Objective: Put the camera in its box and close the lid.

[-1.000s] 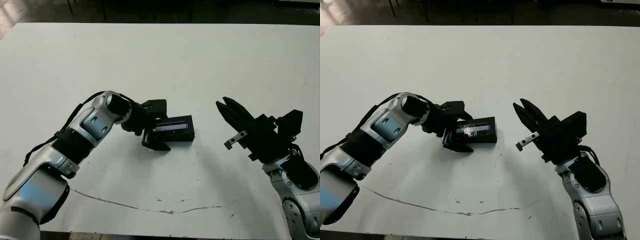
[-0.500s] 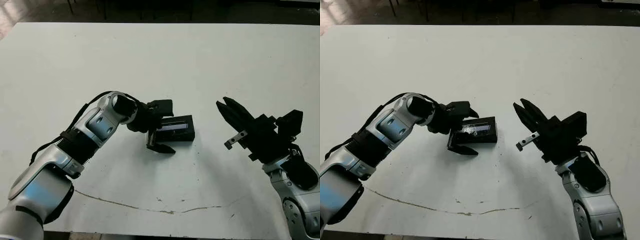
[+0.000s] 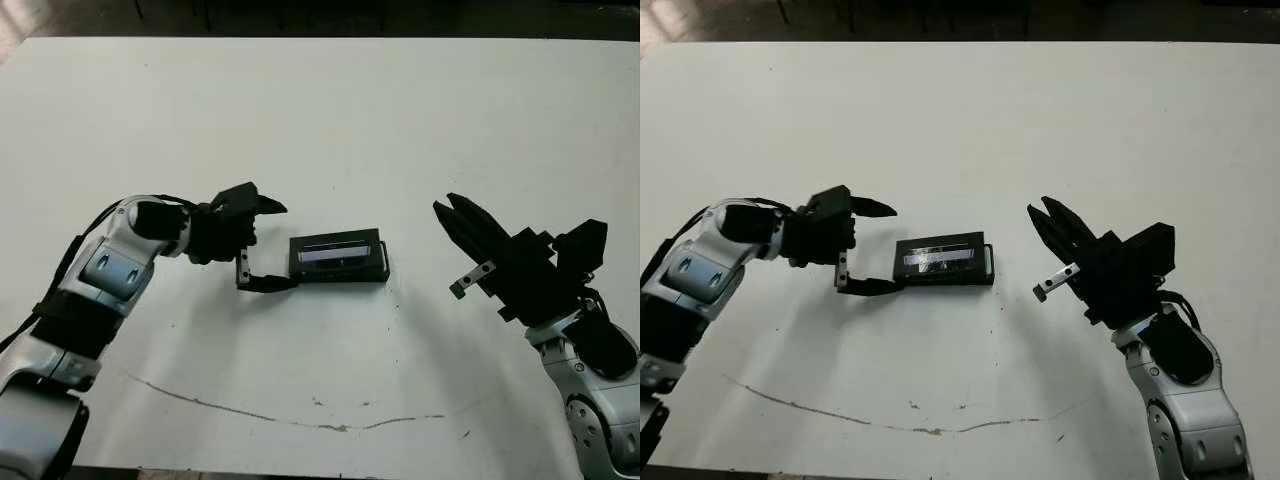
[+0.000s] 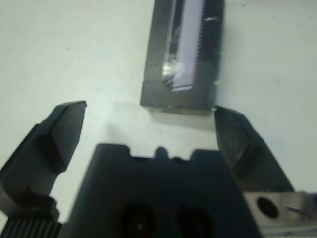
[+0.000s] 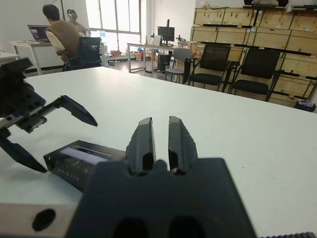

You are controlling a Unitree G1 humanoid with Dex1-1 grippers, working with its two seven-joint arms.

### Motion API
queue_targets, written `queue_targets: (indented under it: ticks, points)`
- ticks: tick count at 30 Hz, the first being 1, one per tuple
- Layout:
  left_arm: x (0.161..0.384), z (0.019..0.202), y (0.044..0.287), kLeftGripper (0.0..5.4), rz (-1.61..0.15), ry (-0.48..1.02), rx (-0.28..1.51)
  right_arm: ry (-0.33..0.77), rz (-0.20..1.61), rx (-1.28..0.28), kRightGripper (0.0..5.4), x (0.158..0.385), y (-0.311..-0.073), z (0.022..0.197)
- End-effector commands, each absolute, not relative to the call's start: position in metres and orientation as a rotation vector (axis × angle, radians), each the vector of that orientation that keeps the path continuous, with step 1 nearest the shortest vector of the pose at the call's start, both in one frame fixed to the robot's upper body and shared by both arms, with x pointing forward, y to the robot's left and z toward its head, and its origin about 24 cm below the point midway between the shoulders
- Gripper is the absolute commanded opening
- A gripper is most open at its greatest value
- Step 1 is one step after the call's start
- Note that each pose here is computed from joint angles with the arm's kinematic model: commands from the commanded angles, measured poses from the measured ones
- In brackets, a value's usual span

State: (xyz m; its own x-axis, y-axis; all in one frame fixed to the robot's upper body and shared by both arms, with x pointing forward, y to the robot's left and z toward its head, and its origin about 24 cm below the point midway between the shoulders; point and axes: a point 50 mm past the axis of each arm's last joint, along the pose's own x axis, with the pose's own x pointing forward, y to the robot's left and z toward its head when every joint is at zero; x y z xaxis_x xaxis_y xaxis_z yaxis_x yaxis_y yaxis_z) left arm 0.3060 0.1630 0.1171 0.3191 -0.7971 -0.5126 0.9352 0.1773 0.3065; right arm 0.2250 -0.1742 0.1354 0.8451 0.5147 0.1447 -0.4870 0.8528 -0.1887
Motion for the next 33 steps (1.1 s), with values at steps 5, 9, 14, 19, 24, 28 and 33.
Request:
queue_targets:
  ticks: [5, 9, 14, 19, 24, 28, 33]
  points:
    - [0.289, 0.106, 0.182, 5.38, -1.245, 0.328, 0.604, -0.162, 0.526, -0.155, 0.0, 0.226, -0.178, 0.132]
    - [0.286, 0.105, 0.185, 5.38, -1.271, 0.326, 0.608, -0.167, 0.528, -0.163, 0.0, 0.227, -0.178, 0.132]
    - [0.283, 0.101, 0.185, 5.38, -1.292, 0.33, 0.571, -0.171, 0.527, -0.161, 0.0, 0.227, -0.178, 0.132]
    - [0.284, 0.093, 0.18, 5.38, -1.261, 0.298, 0.49, -0.166, 0.534, -0.153, 0.0, 0.228, -0.178, 0.132]
    - [0.292, 0.081, 0.177, 5.38, -1.237, 0.277, 0.46, -0.169, 0.531, -0.159, 0.0, 0.228, -0.179, 0.132]
    - [0.298, 0.073, 0.175, 5.38, -1.239, 0.26, 0.444, -0.17, 0.533, -0.16, 0.0, 0.229, -0.181, 0.131]
    - [0.302, 0.062, 0.174, 5.38, -1.229, 0.232, 0.418, -0.166, 0.527, -0.152, 0.0, 0.23, -0.184, 0.131]
